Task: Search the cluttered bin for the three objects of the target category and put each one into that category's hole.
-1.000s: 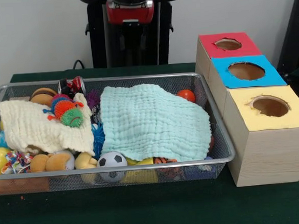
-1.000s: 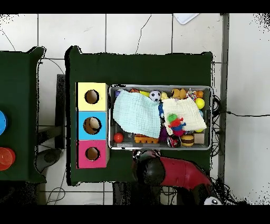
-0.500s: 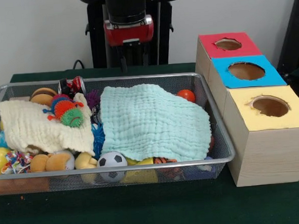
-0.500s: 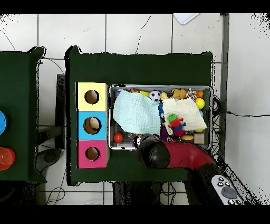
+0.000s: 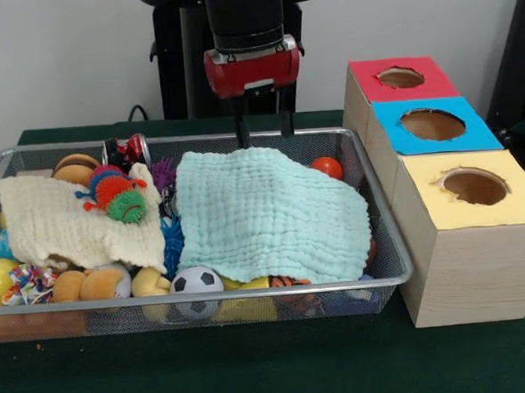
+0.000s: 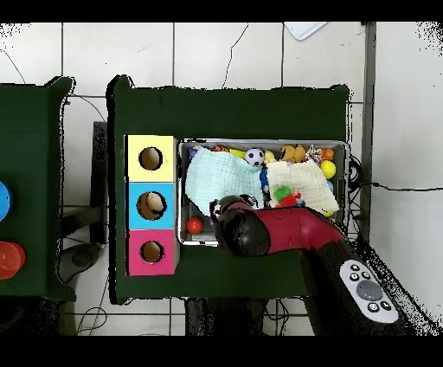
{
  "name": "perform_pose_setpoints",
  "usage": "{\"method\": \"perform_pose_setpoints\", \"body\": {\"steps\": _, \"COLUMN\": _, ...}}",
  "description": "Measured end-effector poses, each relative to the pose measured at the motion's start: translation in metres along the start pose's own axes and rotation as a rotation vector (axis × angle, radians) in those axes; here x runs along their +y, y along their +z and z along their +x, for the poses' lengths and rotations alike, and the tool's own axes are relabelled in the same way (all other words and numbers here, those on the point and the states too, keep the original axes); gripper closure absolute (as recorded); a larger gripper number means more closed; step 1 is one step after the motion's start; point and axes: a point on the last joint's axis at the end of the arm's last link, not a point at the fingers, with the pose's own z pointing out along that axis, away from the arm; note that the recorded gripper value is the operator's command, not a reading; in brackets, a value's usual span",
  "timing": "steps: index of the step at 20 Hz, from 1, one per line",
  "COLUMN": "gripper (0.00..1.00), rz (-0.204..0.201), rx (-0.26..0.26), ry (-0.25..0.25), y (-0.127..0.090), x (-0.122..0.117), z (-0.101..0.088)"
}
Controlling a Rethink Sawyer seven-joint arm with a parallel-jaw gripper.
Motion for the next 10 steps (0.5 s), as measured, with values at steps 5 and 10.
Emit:
{"method": "perform_pose_setpoints", "body": {"steps": 5, "gripper": 0.0, "rz": 0.015, "rx": -0.024, "ry": -0.077, "y": 0.022, "x": -0.004, "z": -0.004}}
{"method": "perform_pose_setpoints", "body": {"steps": 10, "gripper": 0.0, "rz": 0.013, "rx": -0.041, "ry": -0.136, "y": 0.056, "x": -0.008, "z": 0.003}}
